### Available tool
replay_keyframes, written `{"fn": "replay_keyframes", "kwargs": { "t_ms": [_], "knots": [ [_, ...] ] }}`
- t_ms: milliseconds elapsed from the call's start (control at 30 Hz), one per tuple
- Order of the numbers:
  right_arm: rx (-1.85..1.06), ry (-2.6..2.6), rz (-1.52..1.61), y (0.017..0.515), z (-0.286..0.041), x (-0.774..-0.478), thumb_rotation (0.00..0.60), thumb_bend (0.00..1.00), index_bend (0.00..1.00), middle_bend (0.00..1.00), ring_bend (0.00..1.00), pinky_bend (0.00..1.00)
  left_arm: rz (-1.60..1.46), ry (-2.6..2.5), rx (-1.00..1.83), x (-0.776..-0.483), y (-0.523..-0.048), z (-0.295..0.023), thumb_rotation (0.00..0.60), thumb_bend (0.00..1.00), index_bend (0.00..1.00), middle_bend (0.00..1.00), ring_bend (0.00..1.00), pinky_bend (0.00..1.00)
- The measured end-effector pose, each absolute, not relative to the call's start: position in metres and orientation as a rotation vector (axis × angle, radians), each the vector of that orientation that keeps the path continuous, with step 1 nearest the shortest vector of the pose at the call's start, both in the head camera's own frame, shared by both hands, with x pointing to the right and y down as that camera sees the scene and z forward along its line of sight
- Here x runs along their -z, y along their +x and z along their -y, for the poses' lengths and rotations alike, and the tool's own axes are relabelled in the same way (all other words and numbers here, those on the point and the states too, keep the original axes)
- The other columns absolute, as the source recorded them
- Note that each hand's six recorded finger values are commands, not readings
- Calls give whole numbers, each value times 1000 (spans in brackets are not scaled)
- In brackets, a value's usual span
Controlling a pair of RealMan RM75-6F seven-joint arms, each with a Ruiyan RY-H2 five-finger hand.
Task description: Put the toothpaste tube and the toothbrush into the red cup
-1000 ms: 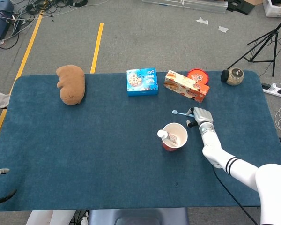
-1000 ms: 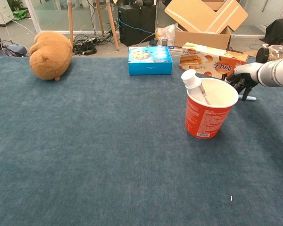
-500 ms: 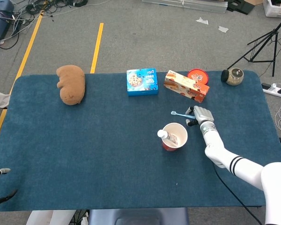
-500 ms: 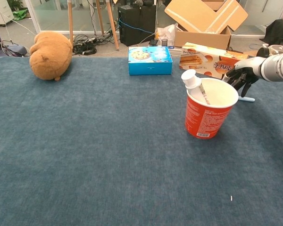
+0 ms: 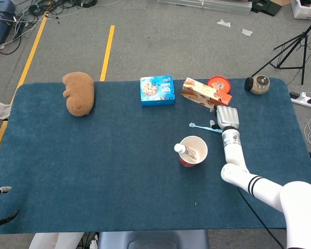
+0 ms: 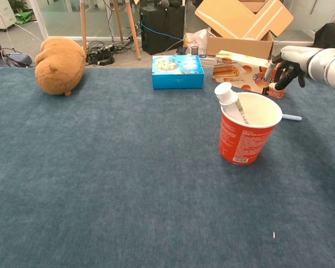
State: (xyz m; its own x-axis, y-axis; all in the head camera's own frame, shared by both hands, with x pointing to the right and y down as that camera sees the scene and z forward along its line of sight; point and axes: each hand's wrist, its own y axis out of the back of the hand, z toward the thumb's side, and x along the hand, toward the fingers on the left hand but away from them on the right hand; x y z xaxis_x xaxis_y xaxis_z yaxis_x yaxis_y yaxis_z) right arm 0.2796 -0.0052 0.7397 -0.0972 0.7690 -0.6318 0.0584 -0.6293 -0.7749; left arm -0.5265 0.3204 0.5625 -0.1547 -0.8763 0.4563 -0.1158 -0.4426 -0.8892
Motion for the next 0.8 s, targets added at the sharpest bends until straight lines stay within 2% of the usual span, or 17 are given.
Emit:
{"fn": "replay_keyframes", "kwargs": {
  "t_ms": [100, 167, 333, 800],
  "knots": [
    [-1773, -1614, 888, 279, 7, -744, 600, 241, 387, 959, 716, 993, -1149, -1521, 1660, -562, -528, -322, 600, 0, 322, 374, 331, 416],
    [-1779, -1601, 874, 278, 7, -748, 600, 235, 416, 998, 800, 1000, -1152, -1520, 1661, -562, -529, -322, 600, 0, 322, 374, 331, 416],
    [-1805, -1600, 836, 275, 6, -759, 600, 235, 455, 1000, 978, 1000, -1155, -1520, 1665, -562, -531, -323, 600, 0, 322, 374, 331, 416],
    [-1869, -1651, 737, 270, 0, -778, 600, 238, 478, 1000, 1000, 1000, -1153, -1520, 1663, -562, -530, -323, 600, 0, 322, 374, 331, 416]
  ]
}}
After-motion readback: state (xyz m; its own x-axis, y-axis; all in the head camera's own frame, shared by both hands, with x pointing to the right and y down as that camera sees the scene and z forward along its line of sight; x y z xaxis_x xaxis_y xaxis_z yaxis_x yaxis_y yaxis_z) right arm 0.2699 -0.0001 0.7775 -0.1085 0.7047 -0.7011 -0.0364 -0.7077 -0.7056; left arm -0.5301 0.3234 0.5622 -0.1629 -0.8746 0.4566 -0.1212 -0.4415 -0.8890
